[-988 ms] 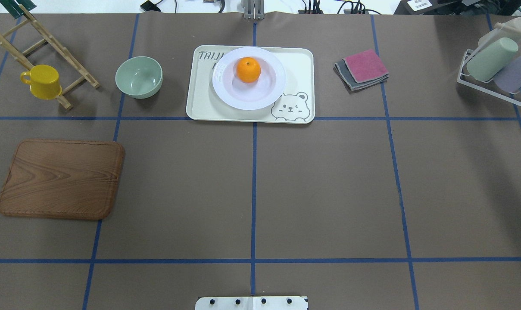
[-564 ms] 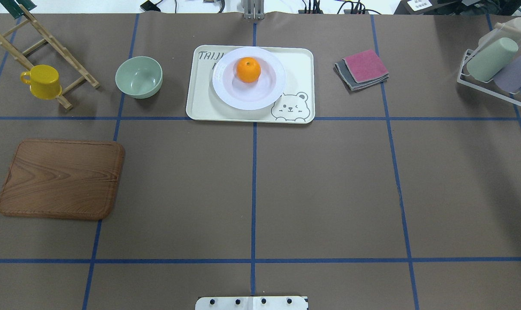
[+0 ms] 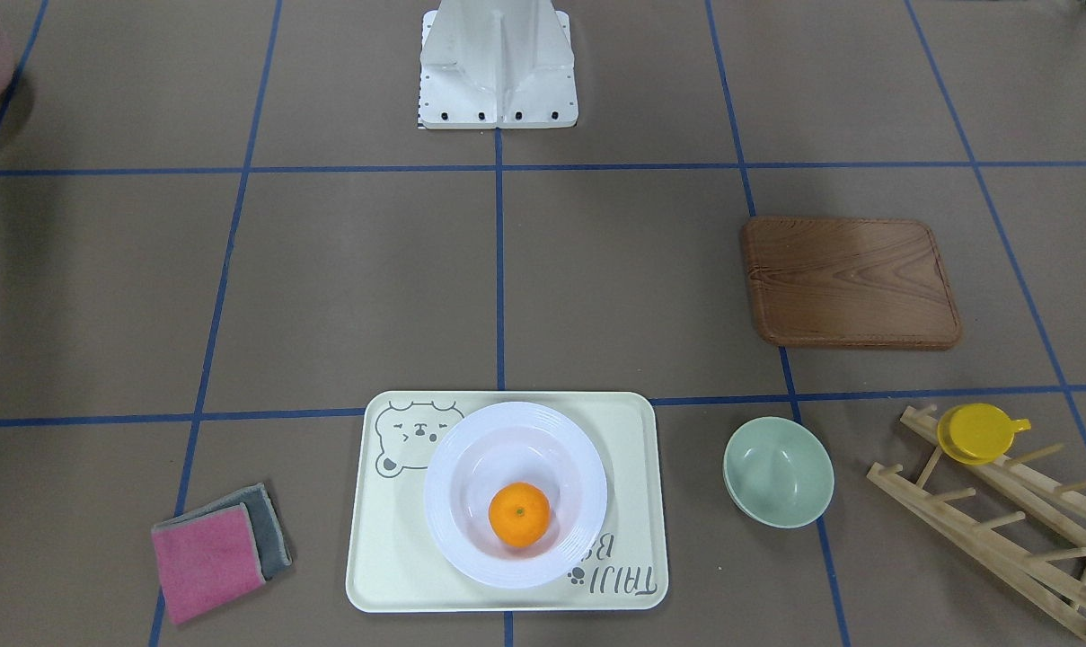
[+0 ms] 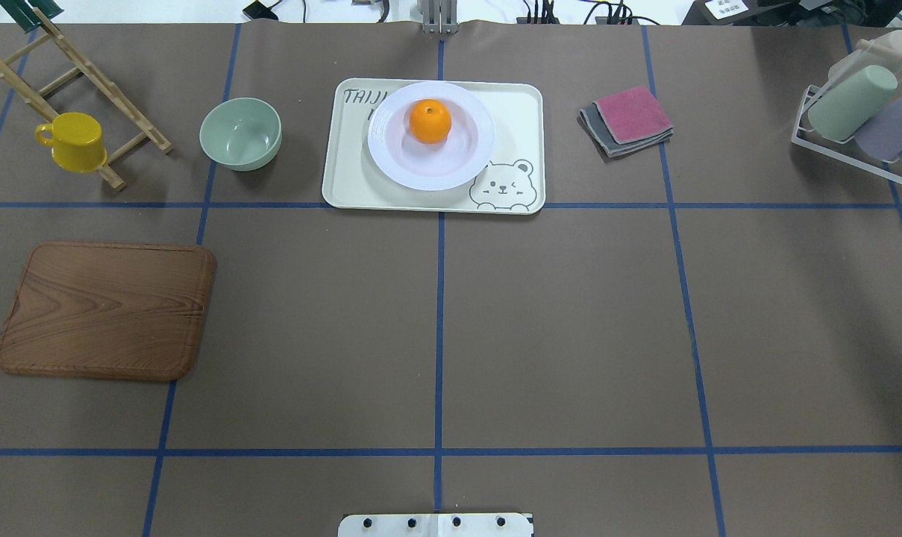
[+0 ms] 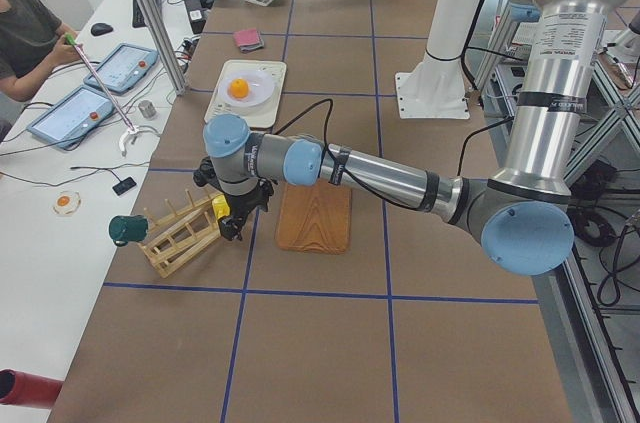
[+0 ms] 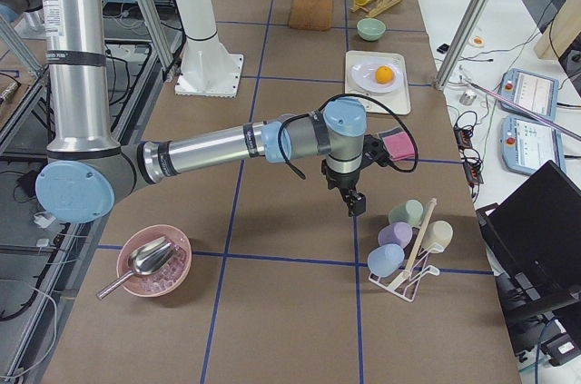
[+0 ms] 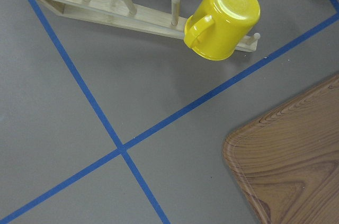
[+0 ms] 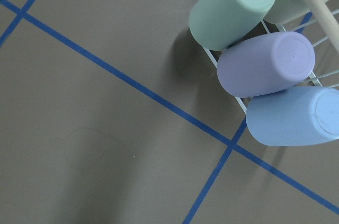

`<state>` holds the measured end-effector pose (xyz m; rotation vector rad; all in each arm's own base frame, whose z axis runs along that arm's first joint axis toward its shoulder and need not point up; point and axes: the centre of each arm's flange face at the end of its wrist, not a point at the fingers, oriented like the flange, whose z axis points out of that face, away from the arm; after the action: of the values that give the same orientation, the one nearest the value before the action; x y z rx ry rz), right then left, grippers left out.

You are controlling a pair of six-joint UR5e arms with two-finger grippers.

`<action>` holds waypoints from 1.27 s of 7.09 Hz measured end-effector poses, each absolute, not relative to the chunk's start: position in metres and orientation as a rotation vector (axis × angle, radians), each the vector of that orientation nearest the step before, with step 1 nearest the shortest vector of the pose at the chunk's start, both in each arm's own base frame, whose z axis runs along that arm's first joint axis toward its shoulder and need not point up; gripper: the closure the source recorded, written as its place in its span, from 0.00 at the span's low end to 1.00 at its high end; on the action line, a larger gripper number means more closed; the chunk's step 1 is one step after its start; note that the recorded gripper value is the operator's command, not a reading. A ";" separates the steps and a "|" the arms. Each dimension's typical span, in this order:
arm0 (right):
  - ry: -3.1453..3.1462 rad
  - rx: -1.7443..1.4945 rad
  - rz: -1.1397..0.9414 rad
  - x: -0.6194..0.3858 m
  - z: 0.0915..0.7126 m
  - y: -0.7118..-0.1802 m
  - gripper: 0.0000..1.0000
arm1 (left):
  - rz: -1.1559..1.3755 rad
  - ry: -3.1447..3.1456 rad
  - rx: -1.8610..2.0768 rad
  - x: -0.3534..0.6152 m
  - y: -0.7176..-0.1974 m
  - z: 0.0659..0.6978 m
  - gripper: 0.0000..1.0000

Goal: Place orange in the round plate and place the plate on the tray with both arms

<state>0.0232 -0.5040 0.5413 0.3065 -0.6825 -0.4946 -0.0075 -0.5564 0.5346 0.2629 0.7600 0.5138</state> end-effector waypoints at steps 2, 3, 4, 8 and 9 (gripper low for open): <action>-0.695 0.307 -0.500 0.021 0.541 -0.506 0.00 | 0.517 0.759 0.270 -0.007 -0.557 0.531 0.00; -0.695 0.311 -0.503 0.020 0.539 -0.508 0.00 | 0.517 0.760 0.271 -0.007 -0.557 0.530 0.00; -0.695 0.314 -0.506 0.020 0.537 -0.509 0.00 | 0.518 0.760 0.273 -0.007 -0.558 0.530 0.00; -0.690 0.324 -0.510 0.019 0.532 -0.513 0.00 | 0.520 0.759 0.273 -0.007 -0.557 0.530 0.00; -0.690 0.325 -0.511 0.019 0.531 -0.513 0.00 | 0.522 0.758 0.276 -0.007 -0.557 0.530 0.00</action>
<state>0.0190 -0.5129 0.5314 0.3249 -0.6897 -0.5110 -0.0074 -0.5568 0.5304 0.2756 0.7585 0.5216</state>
